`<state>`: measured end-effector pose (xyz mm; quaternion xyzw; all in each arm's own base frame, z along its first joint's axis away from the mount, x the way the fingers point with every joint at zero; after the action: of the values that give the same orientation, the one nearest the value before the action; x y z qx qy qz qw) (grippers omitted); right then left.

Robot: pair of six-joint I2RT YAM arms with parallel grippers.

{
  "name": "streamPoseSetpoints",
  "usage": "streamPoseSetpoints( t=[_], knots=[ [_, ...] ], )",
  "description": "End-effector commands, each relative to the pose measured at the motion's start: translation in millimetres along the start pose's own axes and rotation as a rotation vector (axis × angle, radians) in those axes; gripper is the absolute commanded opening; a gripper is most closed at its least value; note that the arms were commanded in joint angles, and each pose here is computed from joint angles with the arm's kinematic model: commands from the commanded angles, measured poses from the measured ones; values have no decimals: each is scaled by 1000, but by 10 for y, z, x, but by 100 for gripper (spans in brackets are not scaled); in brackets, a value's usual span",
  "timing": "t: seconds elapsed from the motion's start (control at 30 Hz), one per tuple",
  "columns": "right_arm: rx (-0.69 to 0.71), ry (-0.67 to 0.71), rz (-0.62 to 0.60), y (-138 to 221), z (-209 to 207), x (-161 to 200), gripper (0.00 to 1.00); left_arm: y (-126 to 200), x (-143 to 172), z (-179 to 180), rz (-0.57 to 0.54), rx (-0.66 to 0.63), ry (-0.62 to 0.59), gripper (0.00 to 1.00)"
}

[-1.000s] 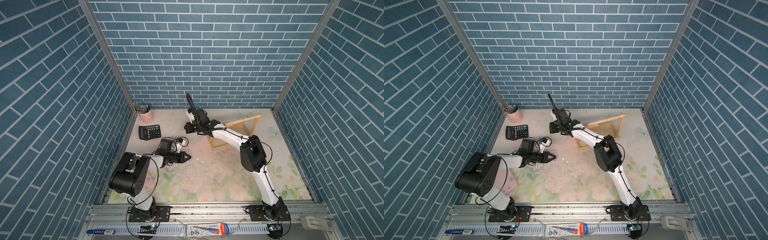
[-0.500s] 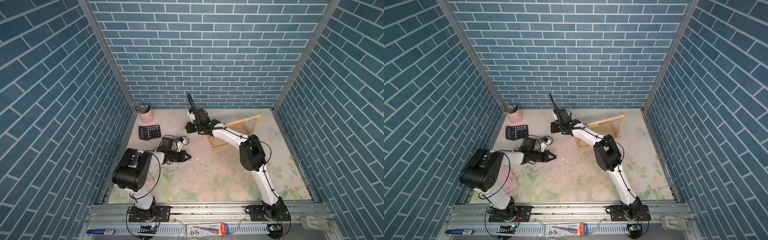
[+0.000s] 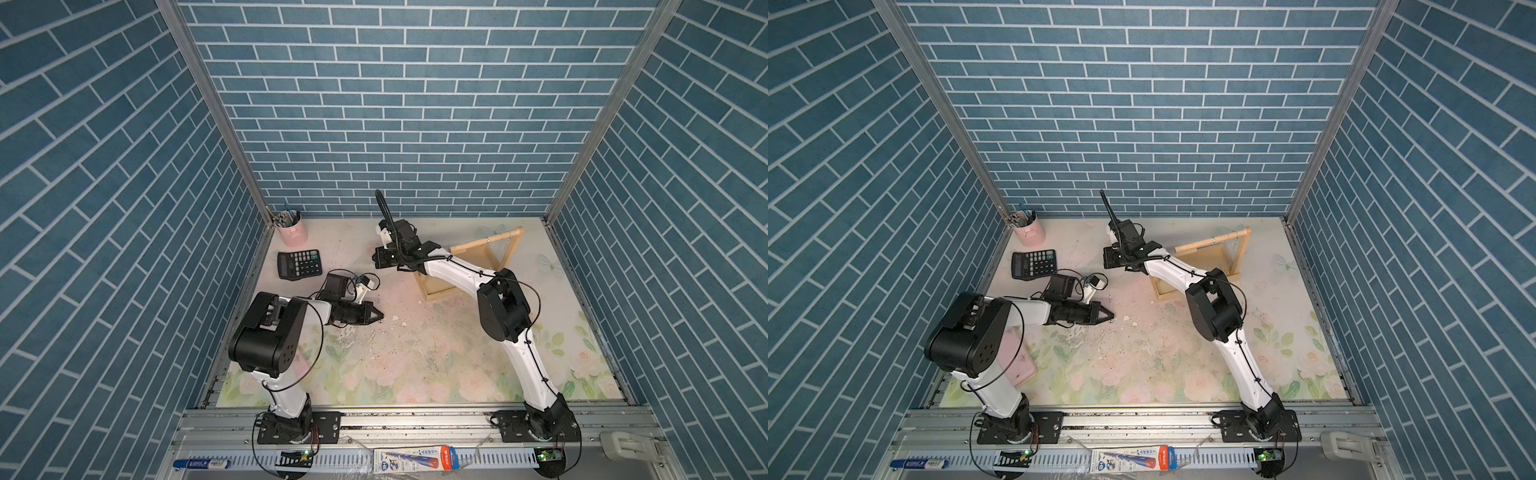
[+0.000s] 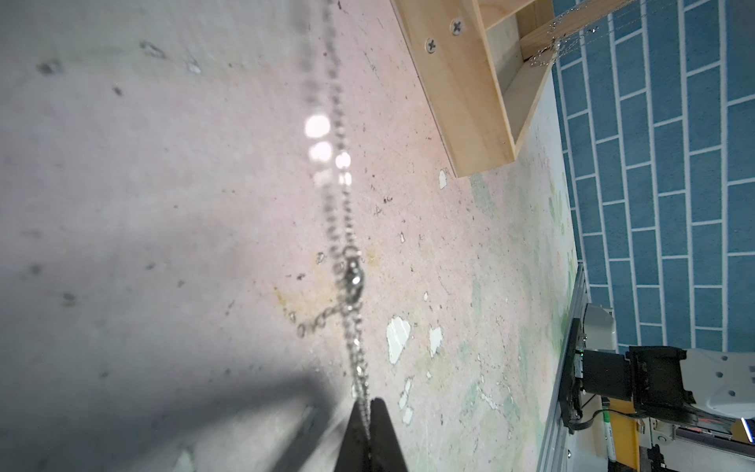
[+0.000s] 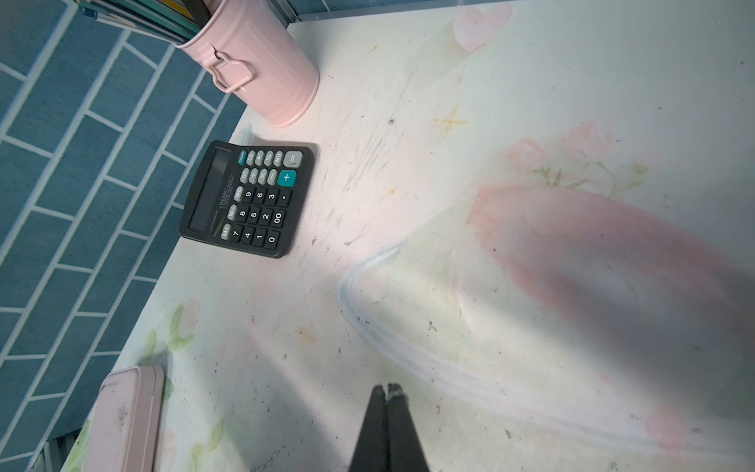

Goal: Take the necklace off the jewelry display stand
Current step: Place the necklace at the center of the board.

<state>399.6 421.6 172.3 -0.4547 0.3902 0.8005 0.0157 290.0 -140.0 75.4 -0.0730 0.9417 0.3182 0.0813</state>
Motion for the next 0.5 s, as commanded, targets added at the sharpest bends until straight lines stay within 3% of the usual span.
streamPoseSetpoints(
  t=[0.0,0.47],
  knots=[
    [11,-25,-25,28,-30,-34,0,-40,-34,-1,24,-4,-12,6],
    [25,-27,-30,69,-49,-7,0,-104,-34,53,66,-32,13,8]
  ],
)
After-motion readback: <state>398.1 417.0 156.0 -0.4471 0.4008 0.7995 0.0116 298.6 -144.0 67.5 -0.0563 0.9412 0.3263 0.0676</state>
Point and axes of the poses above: each gripper's point midway between its finger pads, its own y axis back along the fingers, its own z axis along the line the jaws close on, x = y × z, the point moved 8 cm from there along y, back along the fingers, and after that the axes turned 14 degrees about y, right-handed, at the moved point
